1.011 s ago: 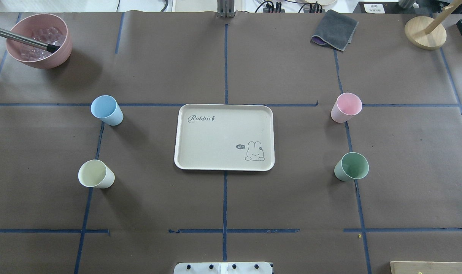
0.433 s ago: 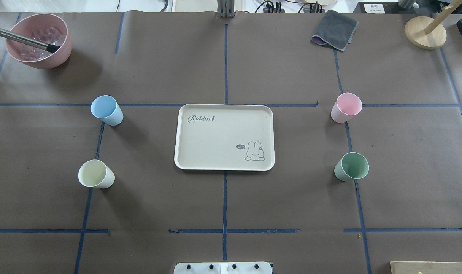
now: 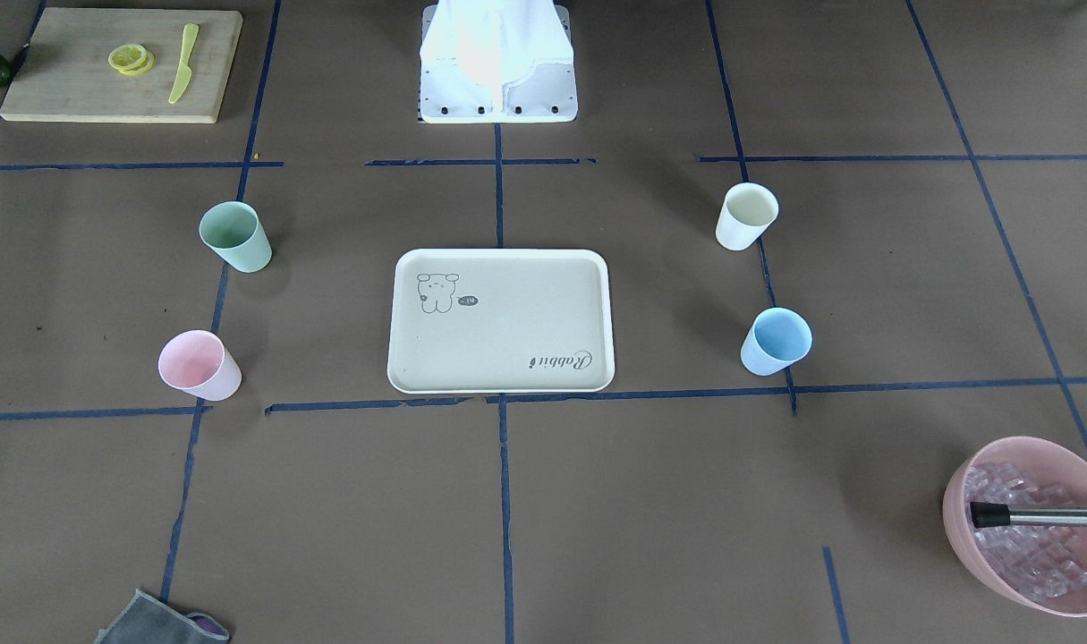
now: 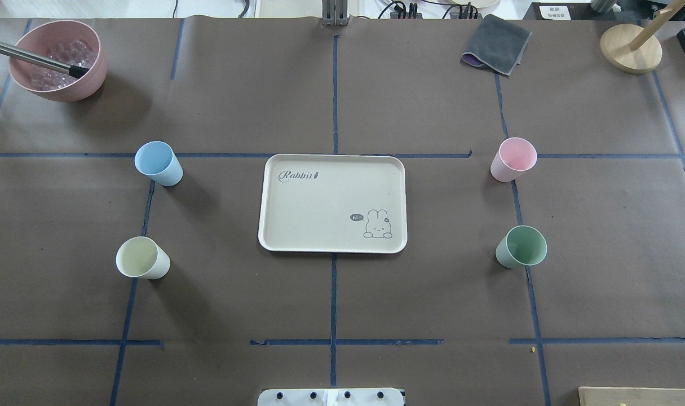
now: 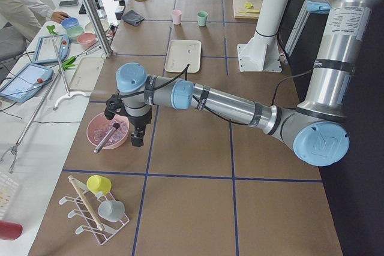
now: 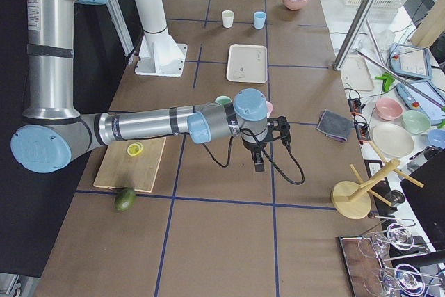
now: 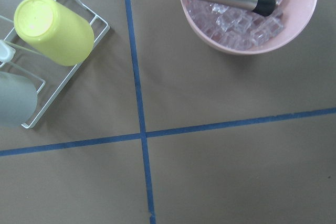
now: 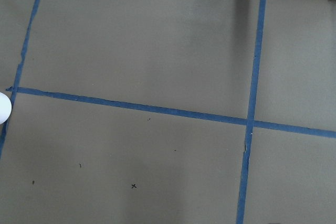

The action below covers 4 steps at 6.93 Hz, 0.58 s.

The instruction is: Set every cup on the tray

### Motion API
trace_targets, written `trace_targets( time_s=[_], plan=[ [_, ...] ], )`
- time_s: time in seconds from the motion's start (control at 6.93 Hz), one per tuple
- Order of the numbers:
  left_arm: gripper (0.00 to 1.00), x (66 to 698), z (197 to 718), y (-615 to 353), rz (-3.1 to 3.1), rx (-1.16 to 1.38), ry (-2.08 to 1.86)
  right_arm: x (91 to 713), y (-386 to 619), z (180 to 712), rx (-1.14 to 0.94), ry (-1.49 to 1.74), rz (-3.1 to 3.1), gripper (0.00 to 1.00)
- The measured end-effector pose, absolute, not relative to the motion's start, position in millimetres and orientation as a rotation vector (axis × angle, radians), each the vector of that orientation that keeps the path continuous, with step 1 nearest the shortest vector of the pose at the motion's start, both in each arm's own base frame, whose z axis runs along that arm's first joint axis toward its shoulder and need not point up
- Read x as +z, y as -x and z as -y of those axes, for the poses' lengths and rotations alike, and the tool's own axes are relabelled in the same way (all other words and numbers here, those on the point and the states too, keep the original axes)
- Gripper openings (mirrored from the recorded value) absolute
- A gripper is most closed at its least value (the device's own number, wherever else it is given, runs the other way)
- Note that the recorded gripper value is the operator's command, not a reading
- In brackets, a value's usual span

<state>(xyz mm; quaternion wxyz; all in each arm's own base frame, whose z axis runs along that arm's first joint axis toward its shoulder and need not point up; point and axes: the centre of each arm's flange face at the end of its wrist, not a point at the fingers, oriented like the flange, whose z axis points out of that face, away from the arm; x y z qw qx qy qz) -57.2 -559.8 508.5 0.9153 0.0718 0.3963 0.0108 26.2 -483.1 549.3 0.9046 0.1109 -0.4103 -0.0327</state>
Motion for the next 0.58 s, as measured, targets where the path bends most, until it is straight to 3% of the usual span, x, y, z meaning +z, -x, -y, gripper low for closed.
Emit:
trace_targets(
  time_s=[0.58],
  plan=[
    [1.0,460,584,-31,-0.864,-0.12,-0.087,521,24,510,-0.079,-0.211,0.825,1.0]
  ],
)
